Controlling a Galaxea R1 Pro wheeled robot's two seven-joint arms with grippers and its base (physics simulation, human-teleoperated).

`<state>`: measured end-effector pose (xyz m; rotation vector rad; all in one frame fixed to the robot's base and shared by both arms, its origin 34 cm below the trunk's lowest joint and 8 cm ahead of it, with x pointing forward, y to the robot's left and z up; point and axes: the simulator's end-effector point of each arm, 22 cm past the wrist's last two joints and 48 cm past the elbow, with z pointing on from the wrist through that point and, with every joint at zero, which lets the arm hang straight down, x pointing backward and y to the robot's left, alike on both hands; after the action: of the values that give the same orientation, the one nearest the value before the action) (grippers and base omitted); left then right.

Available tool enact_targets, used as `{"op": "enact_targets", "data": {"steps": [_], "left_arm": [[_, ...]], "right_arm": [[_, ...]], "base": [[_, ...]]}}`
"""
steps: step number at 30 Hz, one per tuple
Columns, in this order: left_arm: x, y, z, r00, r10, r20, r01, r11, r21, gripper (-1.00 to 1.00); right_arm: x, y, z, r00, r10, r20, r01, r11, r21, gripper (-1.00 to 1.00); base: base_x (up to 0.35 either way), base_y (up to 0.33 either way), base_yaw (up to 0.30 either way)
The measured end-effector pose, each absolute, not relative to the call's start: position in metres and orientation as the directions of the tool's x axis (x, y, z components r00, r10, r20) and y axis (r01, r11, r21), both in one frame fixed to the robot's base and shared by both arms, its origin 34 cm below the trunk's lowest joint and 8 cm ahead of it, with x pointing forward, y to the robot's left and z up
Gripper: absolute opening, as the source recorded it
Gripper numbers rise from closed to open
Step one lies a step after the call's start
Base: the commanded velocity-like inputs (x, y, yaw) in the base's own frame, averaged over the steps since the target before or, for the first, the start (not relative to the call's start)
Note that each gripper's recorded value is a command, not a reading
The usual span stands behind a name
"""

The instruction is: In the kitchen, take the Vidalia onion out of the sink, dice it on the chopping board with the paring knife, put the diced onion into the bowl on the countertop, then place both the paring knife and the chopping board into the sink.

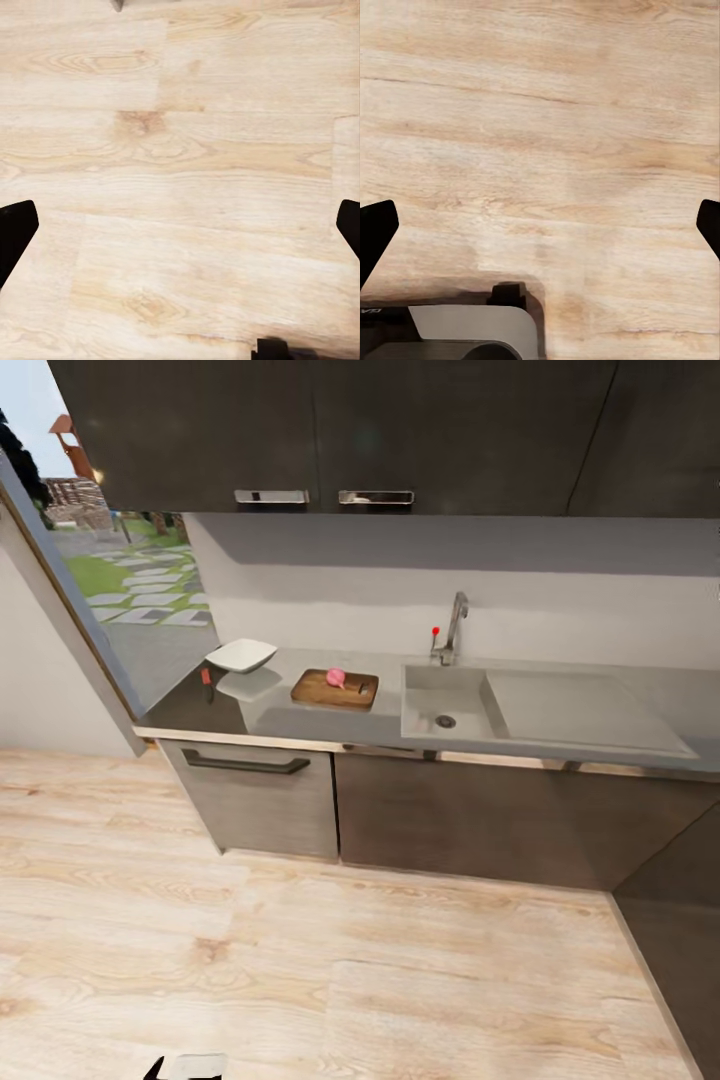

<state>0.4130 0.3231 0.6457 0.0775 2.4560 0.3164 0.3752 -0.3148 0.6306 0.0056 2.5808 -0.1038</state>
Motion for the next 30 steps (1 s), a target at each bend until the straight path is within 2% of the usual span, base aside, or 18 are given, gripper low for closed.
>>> {"op": "enact_targets", "data": {"steps": [30], "left_arm": [[0.429,0.323,0.66,-0.756,0.134,-0.64,-0.035,0.969,0.244,1.0]], "right_arm": [[0.392,-0.315,0.643,-0.822,-0.017,-0.569,0.029,0.997,-0.072,1.0]], "base": [[0.0,0.0,0.0]]}}
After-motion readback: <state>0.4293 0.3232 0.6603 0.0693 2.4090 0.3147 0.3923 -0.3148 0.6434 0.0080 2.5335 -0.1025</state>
